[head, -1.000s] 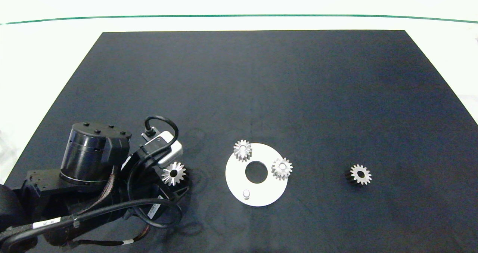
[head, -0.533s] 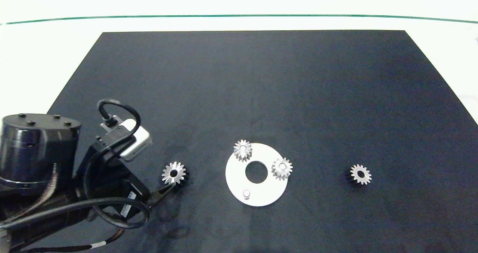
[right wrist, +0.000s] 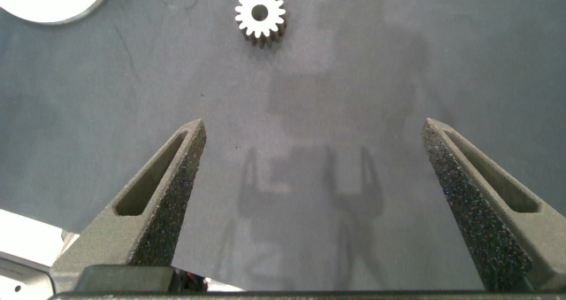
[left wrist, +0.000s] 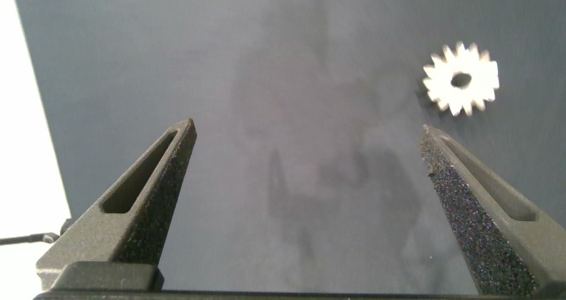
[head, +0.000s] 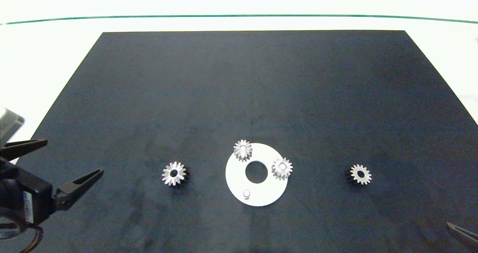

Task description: Remove an incorrectly installed larger gear and replace it with the correct smaller gear

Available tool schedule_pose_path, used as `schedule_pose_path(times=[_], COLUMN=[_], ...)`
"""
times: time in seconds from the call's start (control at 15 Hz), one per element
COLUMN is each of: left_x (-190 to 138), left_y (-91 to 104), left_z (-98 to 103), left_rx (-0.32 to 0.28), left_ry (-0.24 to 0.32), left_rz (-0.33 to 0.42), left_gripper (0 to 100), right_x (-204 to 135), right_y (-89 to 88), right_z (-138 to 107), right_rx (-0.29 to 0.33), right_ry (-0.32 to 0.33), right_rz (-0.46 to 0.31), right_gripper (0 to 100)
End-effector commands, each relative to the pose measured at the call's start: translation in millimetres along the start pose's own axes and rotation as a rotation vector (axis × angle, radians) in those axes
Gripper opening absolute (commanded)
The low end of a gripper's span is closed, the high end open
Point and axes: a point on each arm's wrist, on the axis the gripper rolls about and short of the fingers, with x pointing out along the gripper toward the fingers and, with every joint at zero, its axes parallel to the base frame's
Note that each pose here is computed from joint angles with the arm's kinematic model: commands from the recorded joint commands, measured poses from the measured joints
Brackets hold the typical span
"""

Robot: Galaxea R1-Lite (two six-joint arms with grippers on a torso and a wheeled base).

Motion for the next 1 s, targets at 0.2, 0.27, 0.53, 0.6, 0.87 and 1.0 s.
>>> schedule_pose_path(times=[0.2,0.27,0.53,0.6,0.87,1.0], left_x=[-62,-74,-109,-114,-120,-122], left_y=[15.0,13.7,9.9,9.1,7.4,6.5], left_z=[-19,-23,-35,-37,-40,-43], left_rx=[-0.129,-0.154,-0.168,-0.175,-0.202,-0.203], left_ry=[-0.062,-0.071,-0.111,-0.116,-0.121,-0.128], left_rz=[0.193,0.198,0.219,0.223,0.256,0.258], left_gripper=[100,100,100,100,100,100], right_x=[40,50,79,86,115,128], right_y=[-0.3,-0.4,0.1,0.4,2.0,4.1], right_z=[11,14,18,17,11,13], right_rx=[-0.005,-0.005,-0.009,-0.009,-0.011,-0.015], right_ry=[0.081,0.086,0.12,0.139,0.163,0.145], right_rz=[0.009,0.008,0.014,0.018,0.02,0.028], right_gripper=[100,100,100,100,100,100])
